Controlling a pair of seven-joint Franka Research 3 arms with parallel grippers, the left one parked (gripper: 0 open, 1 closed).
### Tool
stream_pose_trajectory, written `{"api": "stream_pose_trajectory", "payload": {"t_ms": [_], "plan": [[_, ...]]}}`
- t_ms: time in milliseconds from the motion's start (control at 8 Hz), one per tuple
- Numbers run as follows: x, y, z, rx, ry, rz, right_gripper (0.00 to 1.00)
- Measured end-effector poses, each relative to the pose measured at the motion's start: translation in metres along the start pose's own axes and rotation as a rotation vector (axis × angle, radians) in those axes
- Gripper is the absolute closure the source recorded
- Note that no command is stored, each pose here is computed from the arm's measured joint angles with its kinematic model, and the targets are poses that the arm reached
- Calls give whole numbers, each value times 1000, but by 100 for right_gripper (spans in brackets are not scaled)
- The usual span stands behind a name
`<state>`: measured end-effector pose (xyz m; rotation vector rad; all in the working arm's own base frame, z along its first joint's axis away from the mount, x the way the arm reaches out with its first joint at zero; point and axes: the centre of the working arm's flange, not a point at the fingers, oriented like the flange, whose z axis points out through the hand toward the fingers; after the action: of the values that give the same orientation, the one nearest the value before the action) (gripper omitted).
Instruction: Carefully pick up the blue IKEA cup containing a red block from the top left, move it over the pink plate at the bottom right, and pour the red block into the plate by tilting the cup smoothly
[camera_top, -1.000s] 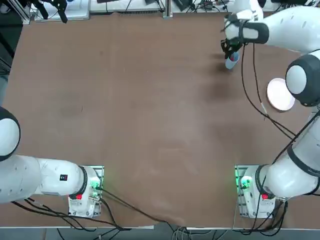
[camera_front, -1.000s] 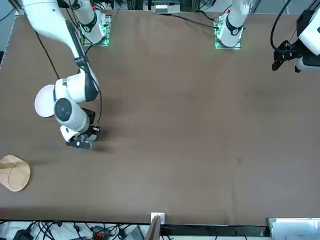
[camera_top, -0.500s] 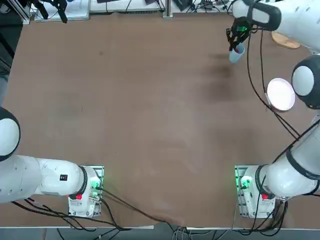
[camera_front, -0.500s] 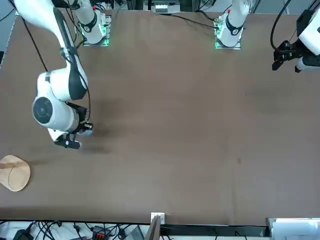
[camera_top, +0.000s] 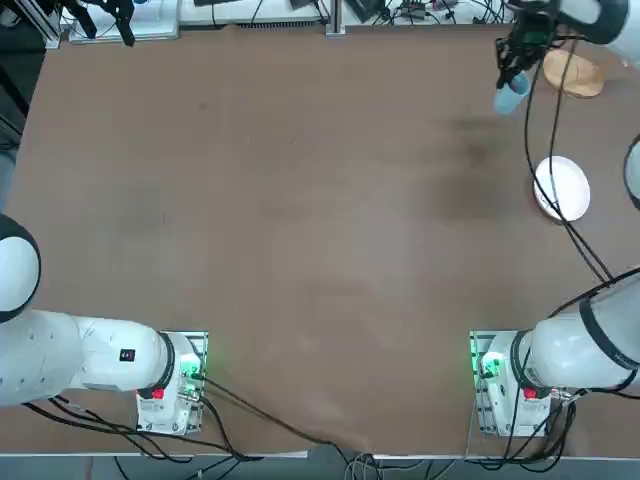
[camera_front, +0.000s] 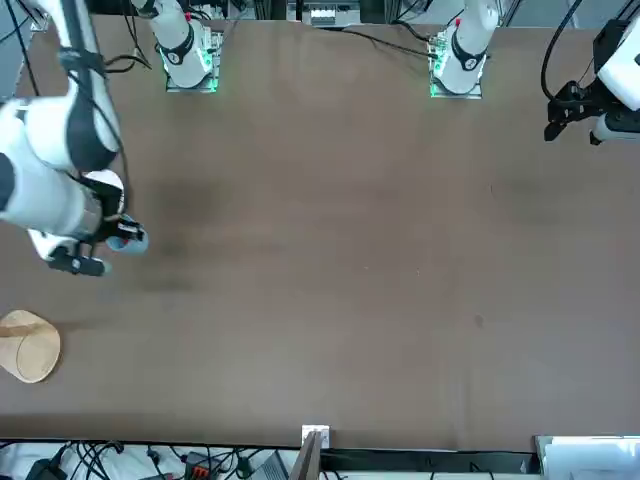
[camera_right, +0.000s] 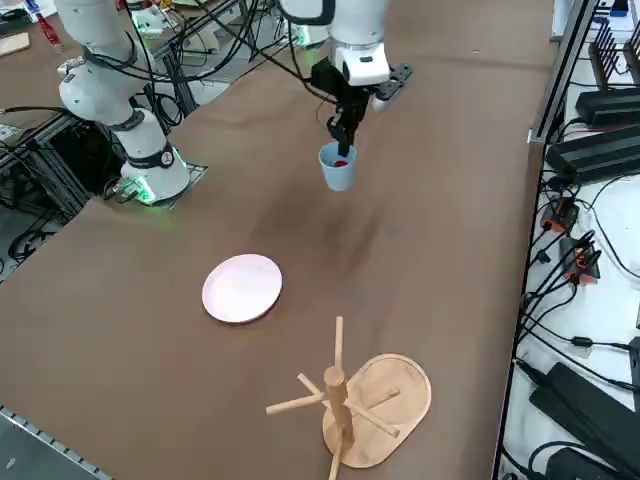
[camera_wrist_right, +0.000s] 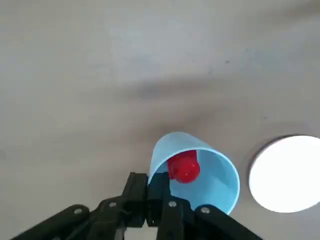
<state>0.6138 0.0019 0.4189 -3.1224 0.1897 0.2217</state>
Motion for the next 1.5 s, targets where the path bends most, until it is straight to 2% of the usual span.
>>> {"api": "stream_pose_trajectory", "payload": {"t_ms": [500, 875, 1500], "plan": [[-28, 47, 6, 105, -34, 67, 98], [-41, 107, 24, 190, -60, 113, 98], [-66, 196, 72, 390, -111, 237, 98]]}}
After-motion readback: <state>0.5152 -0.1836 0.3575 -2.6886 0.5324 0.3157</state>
